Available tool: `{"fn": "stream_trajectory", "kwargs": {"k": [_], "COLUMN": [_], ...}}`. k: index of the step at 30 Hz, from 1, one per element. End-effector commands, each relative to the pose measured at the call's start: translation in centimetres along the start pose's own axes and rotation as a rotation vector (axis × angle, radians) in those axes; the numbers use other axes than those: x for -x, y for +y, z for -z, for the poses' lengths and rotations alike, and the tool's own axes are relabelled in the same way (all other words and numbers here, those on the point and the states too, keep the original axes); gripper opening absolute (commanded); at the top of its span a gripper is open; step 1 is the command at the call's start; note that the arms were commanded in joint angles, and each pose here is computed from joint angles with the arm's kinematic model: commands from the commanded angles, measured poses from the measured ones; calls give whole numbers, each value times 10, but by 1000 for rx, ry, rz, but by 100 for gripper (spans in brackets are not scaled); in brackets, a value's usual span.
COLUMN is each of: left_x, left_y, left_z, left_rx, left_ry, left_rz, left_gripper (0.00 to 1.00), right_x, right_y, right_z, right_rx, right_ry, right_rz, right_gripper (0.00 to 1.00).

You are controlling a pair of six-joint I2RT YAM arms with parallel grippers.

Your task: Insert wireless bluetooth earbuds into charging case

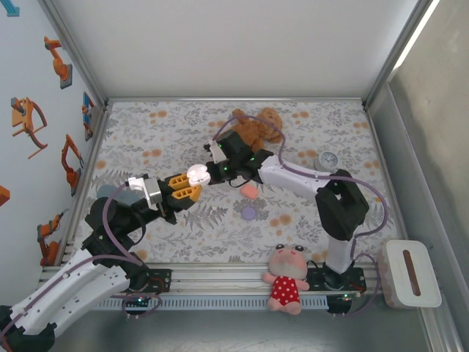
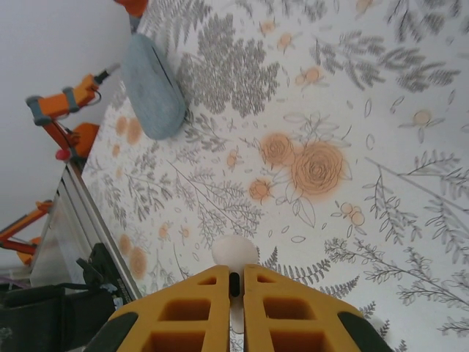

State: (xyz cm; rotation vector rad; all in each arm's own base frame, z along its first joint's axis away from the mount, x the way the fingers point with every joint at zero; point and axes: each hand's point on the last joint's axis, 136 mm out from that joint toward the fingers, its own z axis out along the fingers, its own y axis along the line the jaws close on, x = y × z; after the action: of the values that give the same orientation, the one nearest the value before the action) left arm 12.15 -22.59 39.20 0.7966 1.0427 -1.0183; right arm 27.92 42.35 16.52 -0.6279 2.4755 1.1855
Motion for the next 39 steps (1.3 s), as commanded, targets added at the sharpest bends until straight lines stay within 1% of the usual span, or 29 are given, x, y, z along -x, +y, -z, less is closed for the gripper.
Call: {"fn": "stream_trajectory", "kwargs": {"k": [1,6,13,18,21,28,39], "left_x": [2,0,-3,-6,-8,-10,-14], "left_y": [1,3,6,8,10,15,23], "left_z": [1,-2,-4,-6,-8,-15,-22], "left_rx": [9,8,18,28,31,40,66], "left_ry": [-16,-19,-15,-16,-21,-24,-31], "left_rz": [-10,-7,1,4,7,11,8], "left_gripper": [9,9,9,9,9,9,8], "right_x": [19,40,66,76,78,76,74], "right_y": [4,15,42,68,79,95,136], "right_z": [28,69,134,181,200,226,251], "right_rx": [-20,-27,-34,-20,-12,11,164], "right_ry": [-95,-199,-373,-497,-550,-613,-686], "right_rz": [35,71,156,224,258,312,415], "right_gripper": [10,10,10,10,10,10,9]}}
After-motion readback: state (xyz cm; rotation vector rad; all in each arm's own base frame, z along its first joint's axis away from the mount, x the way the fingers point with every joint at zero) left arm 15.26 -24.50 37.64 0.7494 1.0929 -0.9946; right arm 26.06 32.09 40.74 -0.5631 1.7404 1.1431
